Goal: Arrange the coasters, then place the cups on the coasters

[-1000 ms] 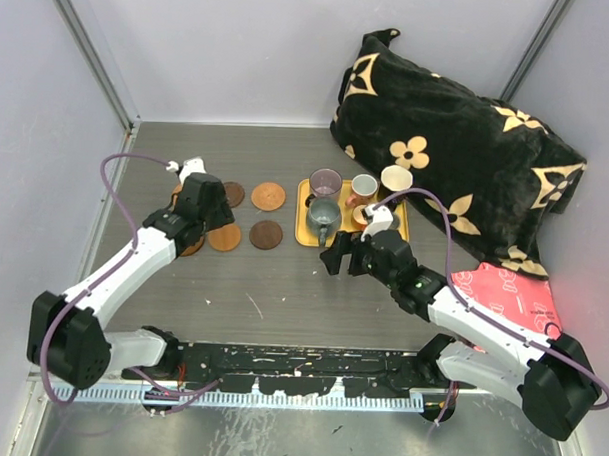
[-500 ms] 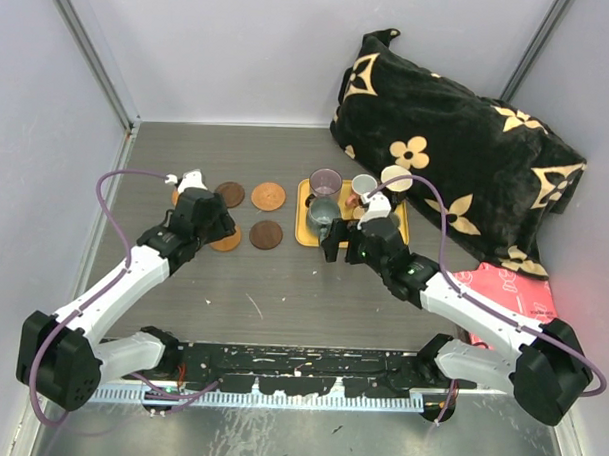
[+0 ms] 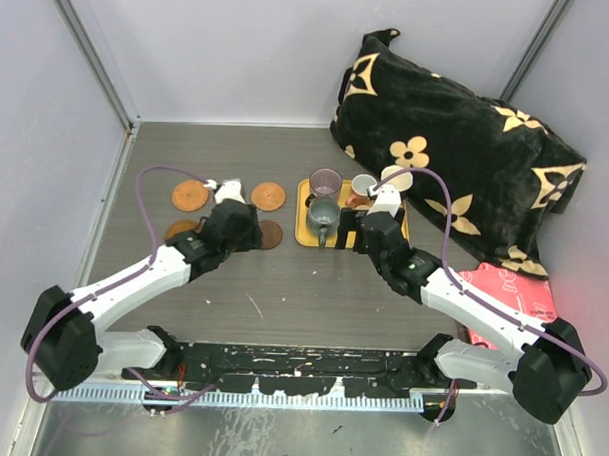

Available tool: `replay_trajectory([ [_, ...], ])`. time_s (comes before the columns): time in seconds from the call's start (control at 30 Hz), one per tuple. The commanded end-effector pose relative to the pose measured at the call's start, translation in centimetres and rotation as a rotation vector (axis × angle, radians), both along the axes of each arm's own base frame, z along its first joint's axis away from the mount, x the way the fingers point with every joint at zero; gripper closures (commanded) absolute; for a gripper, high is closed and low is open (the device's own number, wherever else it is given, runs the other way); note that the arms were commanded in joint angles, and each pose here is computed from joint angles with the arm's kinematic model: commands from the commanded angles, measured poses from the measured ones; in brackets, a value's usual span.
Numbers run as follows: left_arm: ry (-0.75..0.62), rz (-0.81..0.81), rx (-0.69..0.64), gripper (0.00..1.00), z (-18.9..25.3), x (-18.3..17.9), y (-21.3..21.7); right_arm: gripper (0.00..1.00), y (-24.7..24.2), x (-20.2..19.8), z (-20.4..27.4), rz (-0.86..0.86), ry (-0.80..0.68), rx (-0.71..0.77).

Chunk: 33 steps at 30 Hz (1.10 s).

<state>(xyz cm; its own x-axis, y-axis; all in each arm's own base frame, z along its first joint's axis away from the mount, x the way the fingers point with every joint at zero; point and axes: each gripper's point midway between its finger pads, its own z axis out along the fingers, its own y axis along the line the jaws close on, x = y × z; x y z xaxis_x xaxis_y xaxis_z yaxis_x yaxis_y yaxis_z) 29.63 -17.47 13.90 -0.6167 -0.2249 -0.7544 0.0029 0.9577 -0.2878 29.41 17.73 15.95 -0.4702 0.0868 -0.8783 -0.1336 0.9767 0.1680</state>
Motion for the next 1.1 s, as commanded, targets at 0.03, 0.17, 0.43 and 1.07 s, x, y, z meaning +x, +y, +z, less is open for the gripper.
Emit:
replay_trajectory([
  [0.03,-0.056,-0.034,0.033,0.48,0.8,0.6,-4.9,0.0,-3.2,0.3,2.1,-0.157,-0.098,-0.007],
  [0.17,-0.056,-0.068,0.079,0.48,0.4,0.2,-8.6,0.0,-5.7,-0.5,2.4,-0.234,-0.126,-0.032],
  [0.43,-0.031,-0.097,0.072,0.5,-0.3,0.5,-14.5,0.0,-8.1,-2.4,2.3,-0.294,-0.164,0.021],
  [1.07,0.042,-0.009,0.11,0.5,-3.5,2.3,-18.7,0.0,-8.5,-3.1,1.0,-0.307,-0.136,0.04],
])
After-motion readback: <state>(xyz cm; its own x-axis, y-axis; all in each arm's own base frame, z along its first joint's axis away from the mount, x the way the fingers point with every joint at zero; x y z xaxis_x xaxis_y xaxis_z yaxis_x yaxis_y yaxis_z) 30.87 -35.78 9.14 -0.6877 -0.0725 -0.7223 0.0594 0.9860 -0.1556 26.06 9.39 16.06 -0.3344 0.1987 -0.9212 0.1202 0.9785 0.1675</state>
